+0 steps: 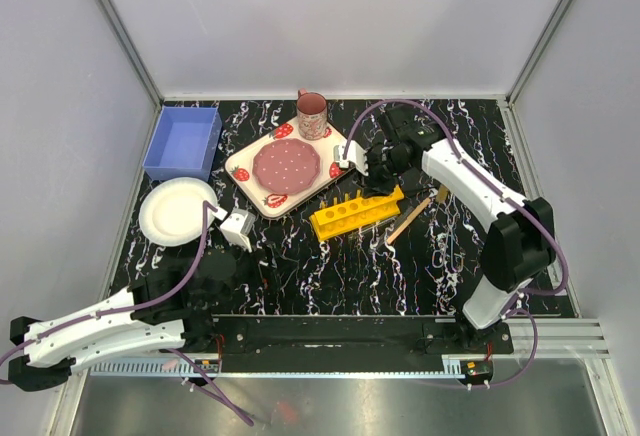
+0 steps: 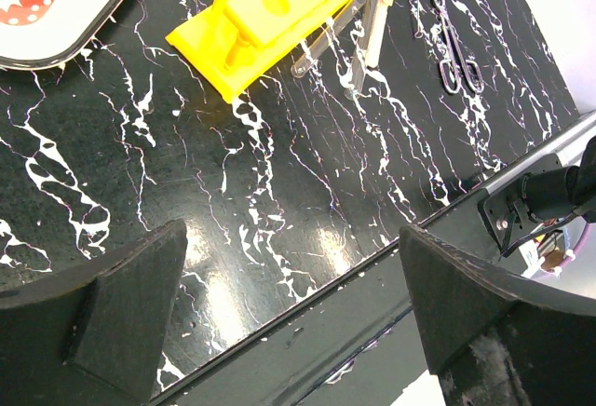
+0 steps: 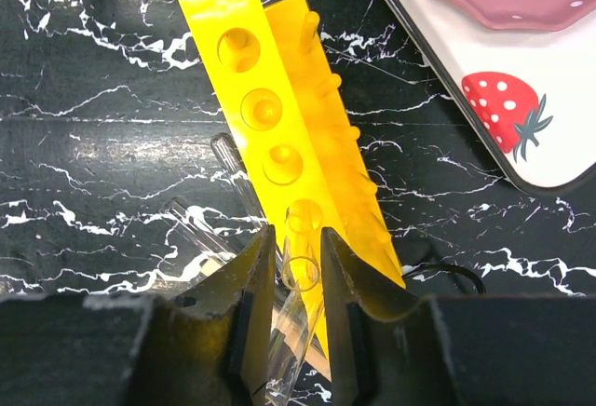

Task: Organize the chemistry lab equipment

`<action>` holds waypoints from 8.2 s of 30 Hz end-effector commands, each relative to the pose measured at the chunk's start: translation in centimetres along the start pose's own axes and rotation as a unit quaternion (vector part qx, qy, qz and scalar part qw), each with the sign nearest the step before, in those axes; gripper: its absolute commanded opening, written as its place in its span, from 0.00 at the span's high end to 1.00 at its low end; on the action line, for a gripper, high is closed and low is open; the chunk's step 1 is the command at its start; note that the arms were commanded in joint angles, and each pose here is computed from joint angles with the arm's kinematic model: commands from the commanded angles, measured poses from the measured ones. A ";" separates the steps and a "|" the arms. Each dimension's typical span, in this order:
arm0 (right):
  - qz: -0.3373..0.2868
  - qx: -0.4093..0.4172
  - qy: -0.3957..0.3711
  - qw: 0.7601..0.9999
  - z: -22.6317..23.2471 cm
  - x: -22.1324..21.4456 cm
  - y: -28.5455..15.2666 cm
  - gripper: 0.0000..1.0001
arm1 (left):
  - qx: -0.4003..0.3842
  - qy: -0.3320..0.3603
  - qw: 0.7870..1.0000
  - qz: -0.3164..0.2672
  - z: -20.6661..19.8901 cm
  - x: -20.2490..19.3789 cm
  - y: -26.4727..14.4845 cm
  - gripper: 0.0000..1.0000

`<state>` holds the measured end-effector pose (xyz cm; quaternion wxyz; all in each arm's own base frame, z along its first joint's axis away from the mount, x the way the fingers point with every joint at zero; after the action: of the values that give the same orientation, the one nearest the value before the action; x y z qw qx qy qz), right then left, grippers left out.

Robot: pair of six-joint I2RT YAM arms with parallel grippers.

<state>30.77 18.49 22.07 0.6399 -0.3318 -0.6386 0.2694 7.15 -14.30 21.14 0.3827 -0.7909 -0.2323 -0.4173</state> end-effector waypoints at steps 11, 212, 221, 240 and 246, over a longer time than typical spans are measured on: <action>-0.089 0.007 0.021 0.996 0.2 6.1 -4.5 0.60 | 0.004 0.007 1.000 -0.018 -0.4 1.2 0.2 0.01; -0.038 -0.014 0.014 0.999 -1.7 -0.9 -6.3 0.76 | -0.015 -0.006 1.000 0.002 -0.3 -0.4 0.6 0.01; -0.031 -0.018 0.050 0.998 -2.8 -0.9 -5.8 0.75 | -0.015 -0.006 1.000 0.003 -0.3 -0.4 0.6 0.01; -0.047 -0.049 0.092 0.993 -3.1 0.7 -6.8 0.39 | -0.018 -0.007 1.000 0.000 -0.3 -0.2 0.5 0.01; -0.072 -0.096 0.112 0.986 -2.1 2.0 -9.4 0.28 | -0.022 -0.007 1.000 0.002 -0.6 0.0 0.4 0.01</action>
<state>33.25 14.00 25.86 0.7087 -0.3645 -0.5742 0.1875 7.09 -14.77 20.41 0.3790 -0.7971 -0.2158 -0.4176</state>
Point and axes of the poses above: each gripper's point midway between its finger pads, its own y axis out along the fingers, its own z axis along the line the jaws close on, x = y × z, the point moved 8 cm from there along -y, back along the fingers, and after that the axes turned 6 degrees about y, right-handed, at the moved point
